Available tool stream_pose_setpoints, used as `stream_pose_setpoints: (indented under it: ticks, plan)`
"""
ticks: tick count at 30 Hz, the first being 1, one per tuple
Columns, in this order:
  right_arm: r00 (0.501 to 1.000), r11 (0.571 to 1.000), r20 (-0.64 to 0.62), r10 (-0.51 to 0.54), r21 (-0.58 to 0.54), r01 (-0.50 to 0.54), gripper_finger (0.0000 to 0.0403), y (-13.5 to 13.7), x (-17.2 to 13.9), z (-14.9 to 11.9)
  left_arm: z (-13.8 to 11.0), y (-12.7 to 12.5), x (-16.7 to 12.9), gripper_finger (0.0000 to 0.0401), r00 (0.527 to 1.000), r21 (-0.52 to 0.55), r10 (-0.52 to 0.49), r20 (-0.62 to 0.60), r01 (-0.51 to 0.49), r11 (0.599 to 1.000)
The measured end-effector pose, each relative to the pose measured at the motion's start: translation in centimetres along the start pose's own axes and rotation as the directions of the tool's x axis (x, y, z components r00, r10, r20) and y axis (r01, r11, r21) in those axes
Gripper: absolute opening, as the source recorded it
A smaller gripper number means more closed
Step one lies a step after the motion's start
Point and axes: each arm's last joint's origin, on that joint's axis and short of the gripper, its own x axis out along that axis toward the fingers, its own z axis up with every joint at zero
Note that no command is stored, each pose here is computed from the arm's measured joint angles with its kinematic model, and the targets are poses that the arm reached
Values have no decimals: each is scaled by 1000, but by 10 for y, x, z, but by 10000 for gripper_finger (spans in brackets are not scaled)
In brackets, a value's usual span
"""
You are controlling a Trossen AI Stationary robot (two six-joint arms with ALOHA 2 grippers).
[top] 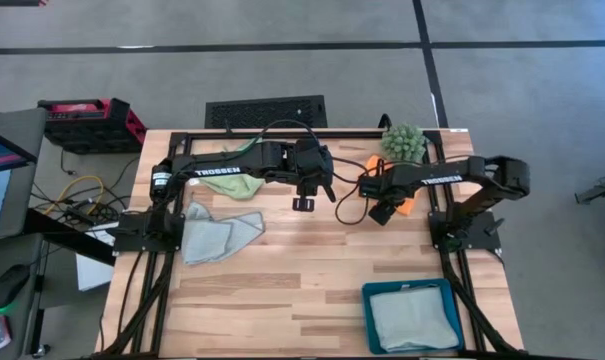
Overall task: Fold microfiber towels
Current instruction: Put the folded orange towel into the blue bin
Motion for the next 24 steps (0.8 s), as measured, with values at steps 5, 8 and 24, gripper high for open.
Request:
stream_pose_setpoints:
  ticks: [5,8,24]
  plan:
    - [1000,999,9,8,-31,-8,182,1,5,5,0,0,0,137,1000,0,0,0,0,1000]
    - [999,999,-18,27,-40,-28,182,0,8,6,0,0,0,137,1000,0,-1,-1,1,1000]
    - [996,992,-84,24,-124,-34,66,3,23,10,-1,-1,0,137,1000,-9,-5,-15,5,1000]
